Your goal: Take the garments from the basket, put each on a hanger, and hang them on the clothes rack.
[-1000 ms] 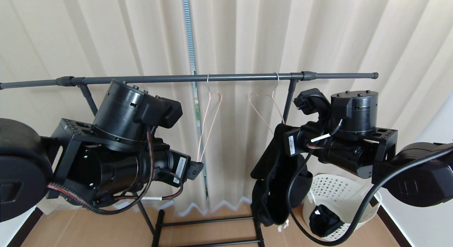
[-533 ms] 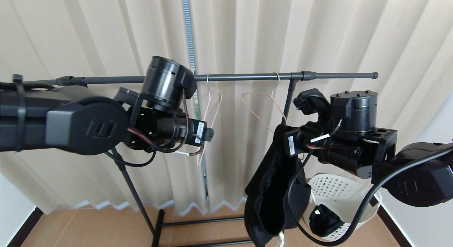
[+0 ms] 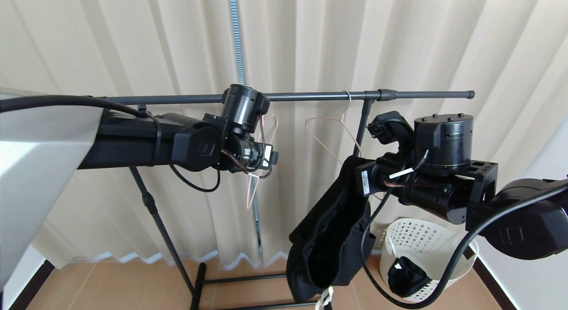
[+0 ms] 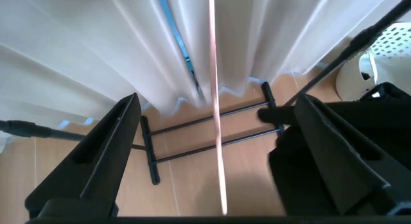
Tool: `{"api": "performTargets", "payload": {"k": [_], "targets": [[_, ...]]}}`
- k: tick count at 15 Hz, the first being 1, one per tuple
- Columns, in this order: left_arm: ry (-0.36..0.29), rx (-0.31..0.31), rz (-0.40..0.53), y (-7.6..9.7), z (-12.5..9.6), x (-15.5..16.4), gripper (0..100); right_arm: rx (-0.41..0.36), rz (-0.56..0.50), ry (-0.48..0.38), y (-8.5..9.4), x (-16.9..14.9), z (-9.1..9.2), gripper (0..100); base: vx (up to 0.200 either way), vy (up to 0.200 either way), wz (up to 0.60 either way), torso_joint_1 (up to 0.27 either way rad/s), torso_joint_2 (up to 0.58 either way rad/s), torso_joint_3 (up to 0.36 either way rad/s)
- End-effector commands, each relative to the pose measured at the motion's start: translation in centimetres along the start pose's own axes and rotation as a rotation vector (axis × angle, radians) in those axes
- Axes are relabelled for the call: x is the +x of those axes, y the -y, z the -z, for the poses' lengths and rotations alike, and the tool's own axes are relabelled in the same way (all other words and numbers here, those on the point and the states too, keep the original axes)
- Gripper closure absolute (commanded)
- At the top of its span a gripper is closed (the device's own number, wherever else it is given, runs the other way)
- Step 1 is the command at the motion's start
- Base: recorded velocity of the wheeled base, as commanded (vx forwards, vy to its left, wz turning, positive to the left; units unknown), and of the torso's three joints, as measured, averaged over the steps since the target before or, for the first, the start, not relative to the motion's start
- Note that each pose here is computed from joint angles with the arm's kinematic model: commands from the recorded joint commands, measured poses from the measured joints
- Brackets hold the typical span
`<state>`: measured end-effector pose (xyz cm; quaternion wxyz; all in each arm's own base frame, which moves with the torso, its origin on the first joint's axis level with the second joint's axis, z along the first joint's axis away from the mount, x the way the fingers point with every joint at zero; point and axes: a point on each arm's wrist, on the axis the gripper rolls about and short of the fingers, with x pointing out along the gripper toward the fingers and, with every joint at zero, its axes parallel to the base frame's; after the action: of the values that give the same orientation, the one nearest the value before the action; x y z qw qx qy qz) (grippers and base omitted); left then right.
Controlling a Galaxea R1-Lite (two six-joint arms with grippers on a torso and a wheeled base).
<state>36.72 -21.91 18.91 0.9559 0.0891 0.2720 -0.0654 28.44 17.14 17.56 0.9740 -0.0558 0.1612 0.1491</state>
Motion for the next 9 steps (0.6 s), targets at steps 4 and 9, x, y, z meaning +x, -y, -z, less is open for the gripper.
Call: {"api": "performTargets", "payload": {"k": [4,9], "targets": [[-0.042,0.008,-0.018,0.8,1.2,3.9,0,0.001,-0.002,0.003,0.0,-0.2,-0.1,100,0.0,0.0,0.0,0.0,0.0,0.0],[-0.063,0.002,-0.033,0.4,1.8,5.3,0,0.0,-0.003,0.0,0.0,-0.2,0.0,100,0.0,0.0,0.0,0.0,0.0,0.0]]}}
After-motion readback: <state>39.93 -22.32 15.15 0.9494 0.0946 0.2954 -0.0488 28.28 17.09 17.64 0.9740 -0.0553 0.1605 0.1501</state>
